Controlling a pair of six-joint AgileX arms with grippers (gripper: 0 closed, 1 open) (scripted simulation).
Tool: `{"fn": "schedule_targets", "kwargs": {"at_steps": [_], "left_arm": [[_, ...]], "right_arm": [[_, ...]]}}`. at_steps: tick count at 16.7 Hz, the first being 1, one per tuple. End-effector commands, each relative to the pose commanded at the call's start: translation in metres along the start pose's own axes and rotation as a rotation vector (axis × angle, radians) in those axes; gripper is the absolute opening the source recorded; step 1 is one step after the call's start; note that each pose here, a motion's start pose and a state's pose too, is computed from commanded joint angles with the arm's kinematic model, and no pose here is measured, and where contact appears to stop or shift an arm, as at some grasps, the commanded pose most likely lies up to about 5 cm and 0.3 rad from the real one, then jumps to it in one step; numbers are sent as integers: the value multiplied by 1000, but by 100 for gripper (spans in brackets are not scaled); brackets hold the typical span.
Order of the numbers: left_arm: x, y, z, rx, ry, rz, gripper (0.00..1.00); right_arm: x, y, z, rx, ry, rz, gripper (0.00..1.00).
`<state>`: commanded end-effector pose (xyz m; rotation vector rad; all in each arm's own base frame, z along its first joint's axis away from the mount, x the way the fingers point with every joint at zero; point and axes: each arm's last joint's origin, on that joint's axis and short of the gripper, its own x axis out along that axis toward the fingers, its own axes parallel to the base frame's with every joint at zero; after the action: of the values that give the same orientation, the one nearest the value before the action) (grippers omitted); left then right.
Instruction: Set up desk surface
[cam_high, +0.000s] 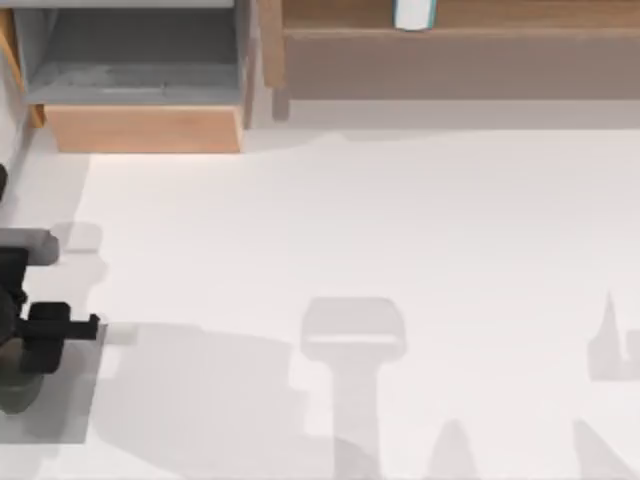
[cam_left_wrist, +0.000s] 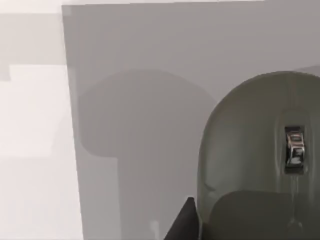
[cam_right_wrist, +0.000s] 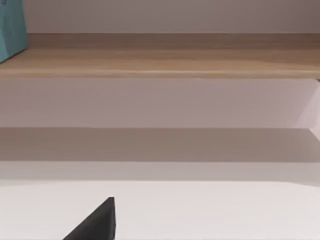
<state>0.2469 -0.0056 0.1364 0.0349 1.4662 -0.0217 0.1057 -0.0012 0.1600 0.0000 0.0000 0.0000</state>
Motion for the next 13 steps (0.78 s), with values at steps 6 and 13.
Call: {"fn": "schedule_targets", "kwargs": {"at_steps": [6, 13], "left_arm": [[0, 0, 0, 0, 0, 0, 15], [0, 0, 0, 0, 0, 0, 68]], "right_arm": [[0, 0, 0, 0, 0, 0, 100], [0, 0, 0, 0, 0, 0, 100]]}}
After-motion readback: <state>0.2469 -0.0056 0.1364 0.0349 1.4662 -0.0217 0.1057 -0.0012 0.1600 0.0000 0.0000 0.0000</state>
